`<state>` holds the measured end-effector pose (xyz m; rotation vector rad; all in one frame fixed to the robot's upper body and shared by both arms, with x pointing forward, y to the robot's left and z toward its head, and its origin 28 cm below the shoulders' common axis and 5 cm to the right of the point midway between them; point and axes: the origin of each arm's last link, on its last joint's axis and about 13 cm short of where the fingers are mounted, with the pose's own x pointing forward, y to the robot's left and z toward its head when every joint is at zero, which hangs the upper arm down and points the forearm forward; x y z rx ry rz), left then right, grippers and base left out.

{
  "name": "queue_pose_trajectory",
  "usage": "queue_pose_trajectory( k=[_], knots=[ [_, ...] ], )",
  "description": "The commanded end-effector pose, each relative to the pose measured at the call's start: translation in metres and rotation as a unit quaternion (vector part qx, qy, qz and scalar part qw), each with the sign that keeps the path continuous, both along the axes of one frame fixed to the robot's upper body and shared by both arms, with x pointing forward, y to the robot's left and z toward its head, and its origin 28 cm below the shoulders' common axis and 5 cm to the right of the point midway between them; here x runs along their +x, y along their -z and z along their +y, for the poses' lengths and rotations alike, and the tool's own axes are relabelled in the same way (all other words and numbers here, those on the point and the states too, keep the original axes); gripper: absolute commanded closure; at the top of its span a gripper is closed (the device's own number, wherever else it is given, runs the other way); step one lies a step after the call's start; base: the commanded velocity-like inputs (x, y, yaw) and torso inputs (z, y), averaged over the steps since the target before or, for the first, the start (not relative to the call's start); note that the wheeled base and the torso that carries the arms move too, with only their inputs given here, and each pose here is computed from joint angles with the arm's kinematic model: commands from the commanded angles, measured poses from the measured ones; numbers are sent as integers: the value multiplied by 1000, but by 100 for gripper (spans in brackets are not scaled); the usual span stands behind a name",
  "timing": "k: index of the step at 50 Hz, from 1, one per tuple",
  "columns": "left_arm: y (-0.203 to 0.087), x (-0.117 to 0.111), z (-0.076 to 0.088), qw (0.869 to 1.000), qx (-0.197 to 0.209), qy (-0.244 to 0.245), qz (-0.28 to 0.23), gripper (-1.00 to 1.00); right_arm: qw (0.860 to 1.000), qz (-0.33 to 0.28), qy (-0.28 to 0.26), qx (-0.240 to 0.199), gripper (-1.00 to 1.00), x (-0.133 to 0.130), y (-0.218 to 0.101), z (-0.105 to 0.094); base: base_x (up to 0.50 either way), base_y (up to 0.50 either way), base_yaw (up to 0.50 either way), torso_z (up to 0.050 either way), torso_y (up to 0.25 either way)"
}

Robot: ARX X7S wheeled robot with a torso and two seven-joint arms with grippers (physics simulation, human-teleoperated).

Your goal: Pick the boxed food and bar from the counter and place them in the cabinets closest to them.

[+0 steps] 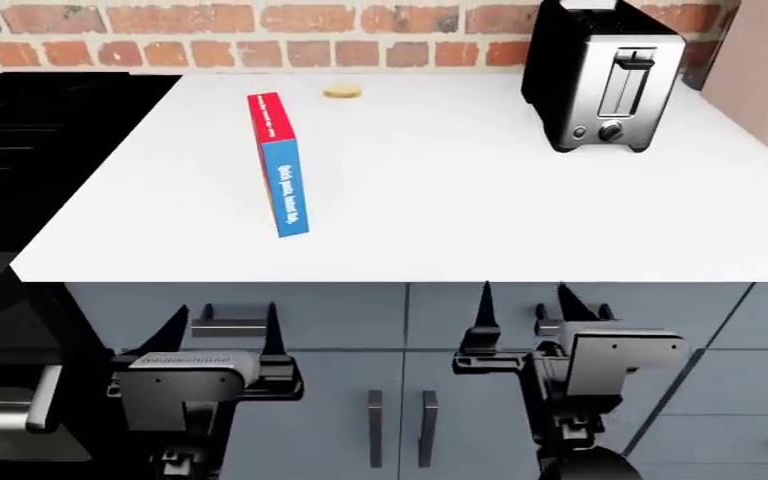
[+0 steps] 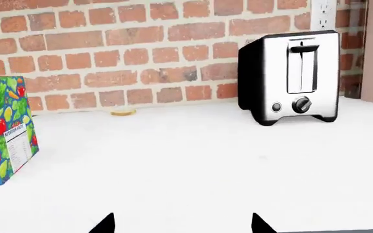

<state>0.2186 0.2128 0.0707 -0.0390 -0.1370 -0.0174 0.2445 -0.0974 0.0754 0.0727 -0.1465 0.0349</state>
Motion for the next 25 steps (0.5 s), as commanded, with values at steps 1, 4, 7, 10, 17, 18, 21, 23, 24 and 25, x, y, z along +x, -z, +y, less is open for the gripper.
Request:
queue_pose_trajectory(
  k=[1, 4, 7, 10, 17, 18, 21, 23, 24, 25],
  knots=[
    [-18, 4, 1, 1000, -2, -3, -23, -100, 999, -37, -7, 6, -100, 28, -59, 10, 0, 0, 0, 50, 12],
    [-22, 4, 0, 1000, -2, -2, -30, -100, 999, -47, -6, 10, -100, 32, -67, 10, 0, 0, 0, 50, 12],
    [-26, 5, 0, 999, -4, -1, -37, -100, 998, -57, -5, 14, -100, 35, -74, 10, 0, 0, 0, 50, 12],
    [-36, 8, 0, 999, -10, -2, -47, -100, 998, -66, -5, 18, -100, 35, -79, 10, 0, 0, 0, 50, 11],
    [-76, 26, 4, 995, -32, -17, -92, -100, 995, -90, -13, 32, -100, 40, -100, 8, 0, 0, 0, 50, 11],
    [-81, 29, 5, 995, -35, -18, -97, -100, 995, -94, -16, 33, -100, 39, -104, 8, 0, 0, 0, 50, 14],
    [-91, 34, 7, 994, -39, -19, -105, -100, 994, -105, -22, 34, -100, 37, -111, 8, 0, 0, 0, 50, 11],
    [-95, 35, 7, 993, -39, -18, -109, -100, 993, -109, -25, 32, -100, 35, -113, 8, 0, 0, 0, 50, 12],
    [-95, 34, 7, 993, -40, -17, -110, -100, 993, -109, -25, 32, -100, 34, -113, 8, 0, 0, 0, 50, 14],
    [-95, 33, 7, 993, -39, -16, -110, -100, 993, -109, -26, 31, -100, 33, -114, 8, 0, 0, 0, 50, 12]
  ],
)
